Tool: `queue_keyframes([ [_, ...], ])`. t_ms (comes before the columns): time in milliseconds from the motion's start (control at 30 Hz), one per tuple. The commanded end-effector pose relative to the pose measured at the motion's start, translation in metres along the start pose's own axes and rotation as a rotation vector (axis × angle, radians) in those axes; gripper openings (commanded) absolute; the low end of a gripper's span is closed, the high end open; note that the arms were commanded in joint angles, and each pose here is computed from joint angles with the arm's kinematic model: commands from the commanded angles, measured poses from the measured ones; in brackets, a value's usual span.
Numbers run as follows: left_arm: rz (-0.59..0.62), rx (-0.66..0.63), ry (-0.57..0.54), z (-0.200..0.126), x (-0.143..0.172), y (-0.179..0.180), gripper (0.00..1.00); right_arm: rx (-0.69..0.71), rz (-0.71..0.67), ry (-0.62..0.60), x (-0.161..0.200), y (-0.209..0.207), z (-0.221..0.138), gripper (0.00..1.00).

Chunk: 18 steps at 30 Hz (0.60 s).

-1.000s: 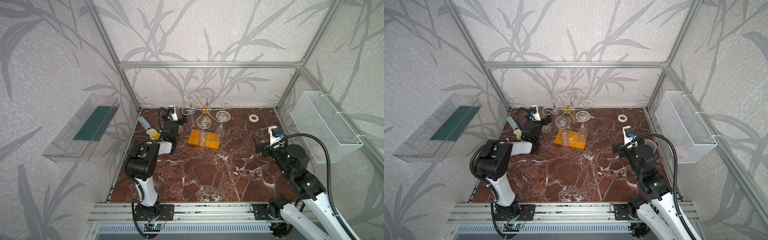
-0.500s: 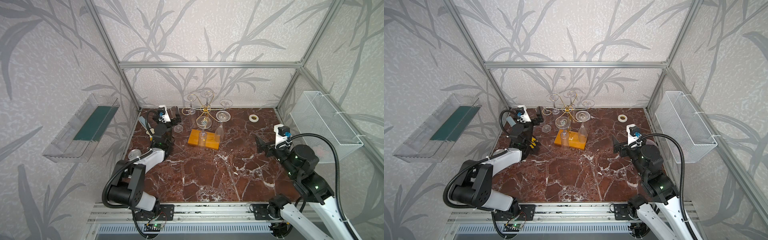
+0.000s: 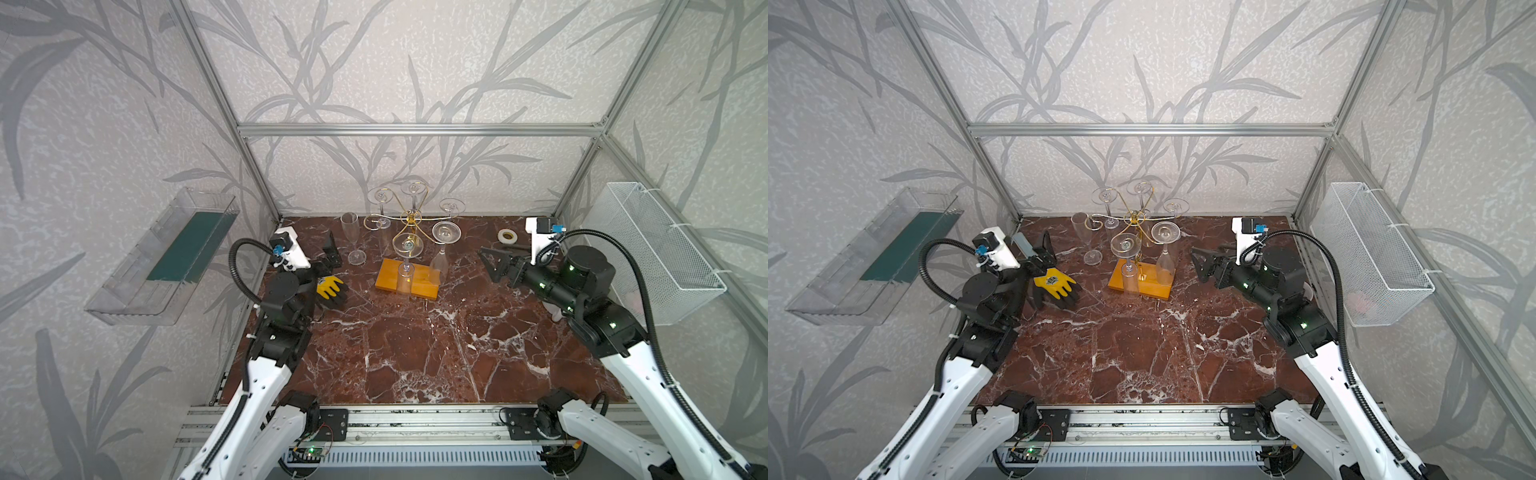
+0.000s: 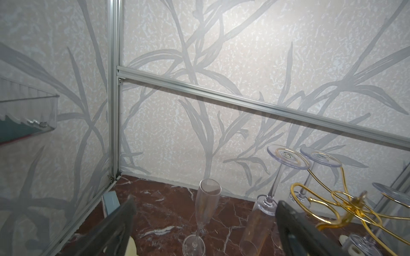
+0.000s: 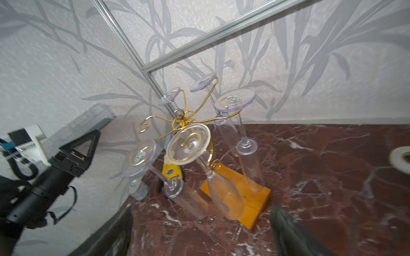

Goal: Take the wine glass off the wine glass rack
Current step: Pick up the wine glass from the wine glass rack.

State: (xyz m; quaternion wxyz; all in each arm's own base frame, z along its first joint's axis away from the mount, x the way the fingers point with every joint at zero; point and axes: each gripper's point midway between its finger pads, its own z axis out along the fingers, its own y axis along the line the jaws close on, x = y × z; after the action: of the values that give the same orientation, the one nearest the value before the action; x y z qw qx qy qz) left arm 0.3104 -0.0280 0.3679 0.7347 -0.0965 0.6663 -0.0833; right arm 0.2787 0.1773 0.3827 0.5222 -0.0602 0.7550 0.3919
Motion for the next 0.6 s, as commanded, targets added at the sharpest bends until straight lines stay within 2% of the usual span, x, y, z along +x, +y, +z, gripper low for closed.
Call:
queue_keyframes([
  [0, -0.075, 0.038, 0.205, -0.016, 0.051, -0.001, 0.99, -0.244, 0.179, 0.010, -0.007, 0.047, 0.010, 0.91],
  [200, -0.228, 0.106, 0.252, -0.029, 0.072, -0.010, 0.99, -0.324, 0.220, 0.091, 0.025, 0.084, 0.044, 0.84],
  [400, -0.247, 0.151, 0.287, -0.034, 0.082, -0.016, 0.99, -0.341, 0.424, 0.073, 0.038, 0.079, 0.069, 0.69],
  [567, -0.294, 0.162, 0.306, -0.037, 0.092, -0.017, 0.99, -0.343, 0.491, 0.068, 0.045, 0.078, 0.079, 0.58],
])
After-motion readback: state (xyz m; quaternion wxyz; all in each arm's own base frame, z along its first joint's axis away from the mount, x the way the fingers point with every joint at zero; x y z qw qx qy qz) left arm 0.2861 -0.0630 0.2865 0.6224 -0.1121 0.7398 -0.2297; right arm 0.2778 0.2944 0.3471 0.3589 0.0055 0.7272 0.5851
